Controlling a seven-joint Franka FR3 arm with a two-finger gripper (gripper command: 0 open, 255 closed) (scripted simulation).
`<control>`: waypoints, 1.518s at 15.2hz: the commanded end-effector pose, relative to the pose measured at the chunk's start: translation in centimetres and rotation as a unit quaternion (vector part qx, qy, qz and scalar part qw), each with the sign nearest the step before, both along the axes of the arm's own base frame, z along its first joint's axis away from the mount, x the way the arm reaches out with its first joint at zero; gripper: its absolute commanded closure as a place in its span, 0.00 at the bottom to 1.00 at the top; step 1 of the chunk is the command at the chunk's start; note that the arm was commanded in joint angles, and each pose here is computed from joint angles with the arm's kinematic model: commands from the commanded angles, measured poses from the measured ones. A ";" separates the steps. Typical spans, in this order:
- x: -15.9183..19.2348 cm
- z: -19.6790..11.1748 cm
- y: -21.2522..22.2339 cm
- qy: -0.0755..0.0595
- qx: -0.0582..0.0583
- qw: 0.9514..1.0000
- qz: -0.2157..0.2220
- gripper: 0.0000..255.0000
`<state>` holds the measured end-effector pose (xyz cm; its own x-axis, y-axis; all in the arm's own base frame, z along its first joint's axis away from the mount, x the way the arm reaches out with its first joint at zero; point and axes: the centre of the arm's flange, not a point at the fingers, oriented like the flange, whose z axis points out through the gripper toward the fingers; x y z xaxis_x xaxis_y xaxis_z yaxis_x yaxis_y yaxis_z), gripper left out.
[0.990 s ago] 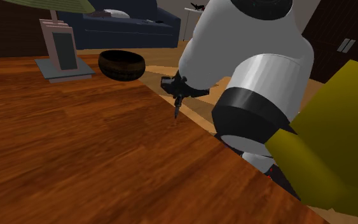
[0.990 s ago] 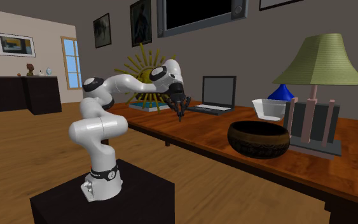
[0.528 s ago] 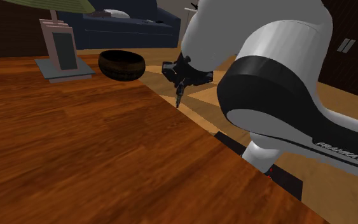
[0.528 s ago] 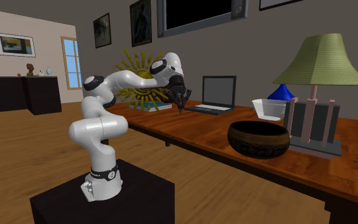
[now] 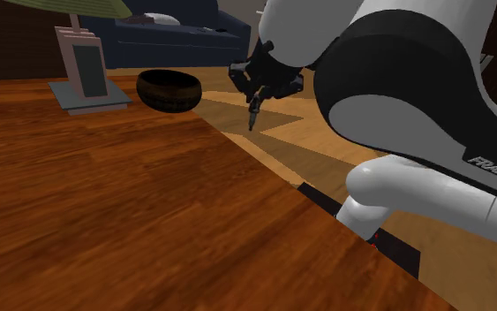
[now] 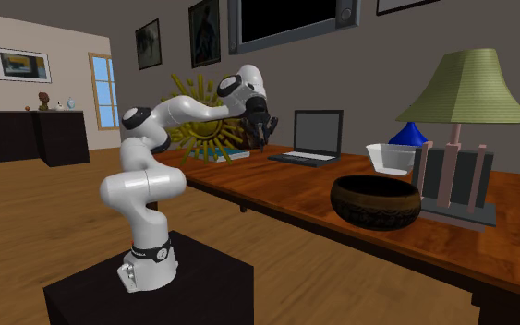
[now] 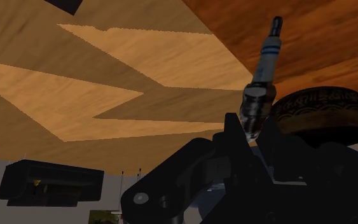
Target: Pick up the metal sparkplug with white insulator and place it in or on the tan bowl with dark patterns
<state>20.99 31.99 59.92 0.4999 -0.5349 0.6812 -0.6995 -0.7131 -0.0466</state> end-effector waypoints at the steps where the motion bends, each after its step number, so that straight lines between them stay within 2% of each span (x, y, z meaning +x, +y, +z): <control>1: 0.0 1.0 0.1 0.000 0.000 1.000 0.000 1.00; 11: 0.0 5.9 0.1 0.000 0.000 1.000 0.000 1.00; 23: 15.6 7.1 -2.4 0.000 0.000 1.000 0.000 1.00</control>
<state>35.00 30.14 66.63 0.5001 -0.5346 0.6813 -0.7001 -0.7126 -0.0454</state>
